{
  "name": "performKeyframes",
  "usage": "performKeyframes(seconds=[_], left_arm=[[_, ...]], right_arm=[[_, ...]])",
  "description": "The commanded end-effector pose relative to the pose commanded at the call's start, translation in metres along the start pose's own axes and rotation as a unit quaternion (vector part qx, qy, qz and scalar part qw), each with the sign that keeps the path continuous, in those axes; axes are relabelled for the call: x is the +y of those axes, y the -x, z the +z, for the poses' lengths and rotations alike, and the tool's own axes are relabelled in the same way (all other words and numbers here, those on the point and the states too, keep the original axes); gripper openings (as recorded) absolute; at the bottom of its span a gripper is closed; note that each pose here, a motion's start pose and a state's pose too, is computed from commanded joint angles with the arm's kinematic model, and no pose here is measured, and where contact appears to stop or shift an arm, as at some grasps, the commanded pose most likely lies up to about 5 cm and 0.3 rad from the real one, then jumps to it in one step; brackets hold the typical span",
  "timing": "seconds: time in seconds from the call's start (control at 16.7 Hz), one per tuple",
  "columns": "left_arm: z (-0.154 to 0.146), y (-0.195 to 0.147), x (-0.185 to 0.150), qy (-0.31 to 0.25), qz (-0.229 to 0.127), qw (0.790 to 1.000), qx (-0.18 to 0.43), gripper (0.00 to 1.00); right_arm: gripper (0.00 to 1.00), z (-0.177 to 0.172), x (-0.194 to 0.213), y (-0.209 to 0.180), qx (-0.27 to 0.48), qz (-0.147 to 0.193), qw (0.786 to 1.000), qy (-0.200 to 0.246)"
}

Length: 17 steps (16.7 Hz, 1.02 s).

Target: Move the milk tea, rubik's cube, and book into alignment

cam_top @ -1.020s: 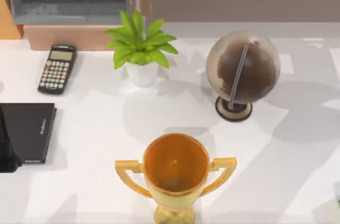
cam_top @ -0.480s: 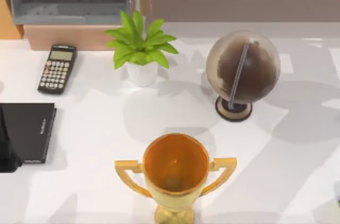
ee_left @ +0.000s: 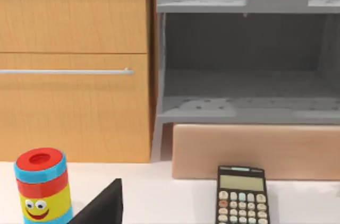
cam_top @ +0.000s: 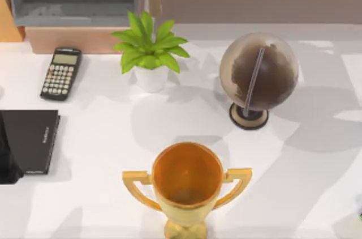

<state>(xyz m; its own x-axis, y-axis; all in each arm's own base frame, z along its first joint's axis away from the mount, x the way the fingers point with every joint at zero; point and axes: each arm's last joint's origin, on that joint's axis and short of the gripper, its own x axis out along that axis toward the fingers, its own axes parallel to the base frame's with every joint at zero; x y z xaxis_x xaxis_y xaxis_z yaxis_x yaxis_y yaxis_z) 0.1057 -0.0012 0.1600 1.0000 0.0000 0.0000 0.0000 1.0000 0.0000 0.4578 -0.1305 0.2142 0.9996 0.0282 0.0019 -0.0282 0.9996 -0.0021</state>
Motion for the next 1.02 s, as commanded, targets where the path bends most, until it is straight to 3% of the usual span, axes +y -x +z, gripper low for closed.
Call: performKeyframes(seconds=[0.3, 0.66, 1.02], left_arm=[[0.0, 0.0, 0.0, 0.0, 0.0, 1.0, 0.0, 1.0], [0.0, 0.0, 0.0, 0.0, 0.0, 1.0, 0.0, 1.0], [0.0, 0.0, 0.0, 0.0, 0.0, 1.0, 0.0, 1.0]], right_arm=[[0.0, 0.001, 0.014, 0.03, -0.001, 0.029, 1.0, -0.009], [0.0, 0.008, -0.012, 0.071, 0.0, -0.022, 1.0, 0.003], [0.0, 0.007, -0.012, 0.072, -0.003, -0.019, 1.0, 0.006]])
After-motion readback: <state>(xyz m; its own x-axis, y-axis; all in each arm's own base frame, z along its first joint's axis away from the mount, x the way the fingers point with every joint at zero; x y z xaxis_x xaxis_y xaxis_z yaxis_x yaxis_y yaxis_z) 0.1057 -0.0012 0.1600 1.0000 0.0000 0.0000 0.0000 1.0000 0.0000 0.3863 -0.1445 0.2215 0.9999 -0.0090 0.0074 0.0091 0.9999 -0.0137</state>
